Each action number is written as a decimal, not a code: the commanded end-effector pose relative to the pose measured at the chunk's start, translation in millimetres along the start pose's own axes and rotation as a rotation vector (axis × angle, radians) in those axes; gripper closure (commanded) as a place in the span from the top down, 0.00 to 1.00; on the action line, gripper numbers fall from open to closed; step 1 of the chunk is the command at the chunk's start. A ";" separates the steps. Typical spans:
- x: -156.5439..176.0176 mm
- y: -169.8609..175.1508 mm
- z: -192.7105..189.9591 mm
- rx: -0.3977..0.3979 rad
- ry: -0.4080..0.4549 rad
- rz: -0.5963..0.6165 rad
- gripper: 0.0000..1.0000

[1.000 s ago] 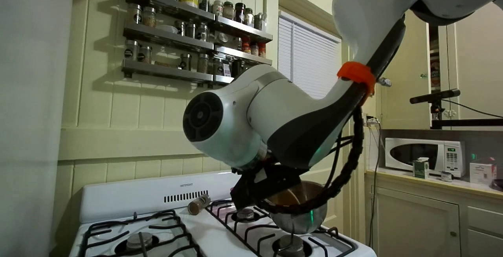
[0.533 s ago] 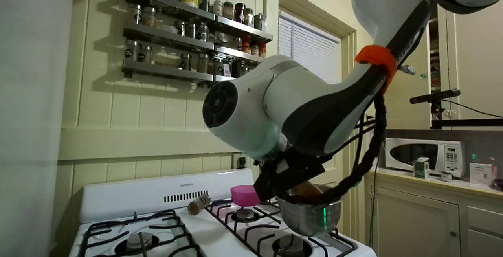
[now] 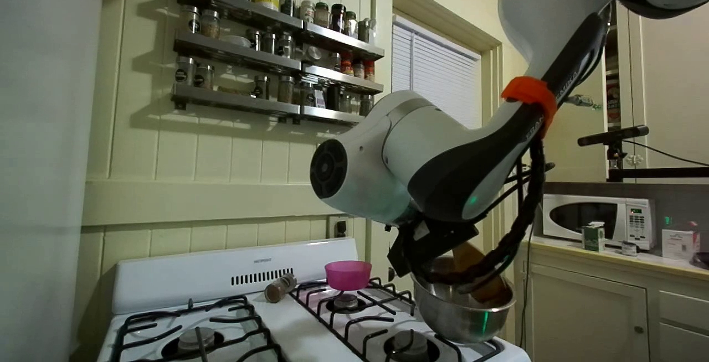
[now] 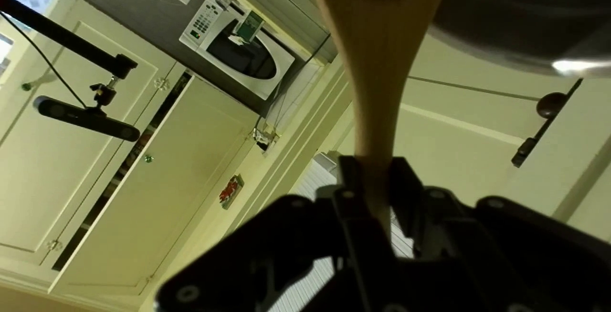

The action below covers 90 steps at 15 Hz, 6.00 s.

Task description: Pick up the wooden spatula, then move it around the inside of the bowl

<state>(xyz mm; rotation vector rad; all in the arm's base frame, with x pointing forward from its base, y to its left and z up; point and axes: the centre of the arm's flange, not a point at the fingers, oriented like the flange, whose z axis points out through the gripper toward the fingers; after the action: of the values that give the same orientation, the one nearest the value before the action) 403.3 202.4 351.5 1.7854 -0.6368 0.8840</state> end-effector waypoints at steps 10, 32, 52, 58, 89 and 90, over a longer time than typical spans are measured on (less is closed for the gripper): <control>-2.5 -54.5 16.5 -0.012 0.135 0.036 0.05; 16.9 -120.7 -45.9 0.153 0.178 0.055 0.05; 29.1 -137.6 -63.3 0.235 0.224 0.060 0.05; 46.4 -134.9 -71.0 0.251 0.245 0.094 0.05; 102.2 -136.3 -93.5 0.438 0.154 0.217 0.05; 103.6 -137.3 -95.4 0.472 0.135 0.220 0.05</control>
<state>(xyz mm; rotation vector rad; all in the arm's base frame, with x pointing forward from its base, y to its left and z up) 540.1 338.1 374.8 1.9664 -0.5453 1.3625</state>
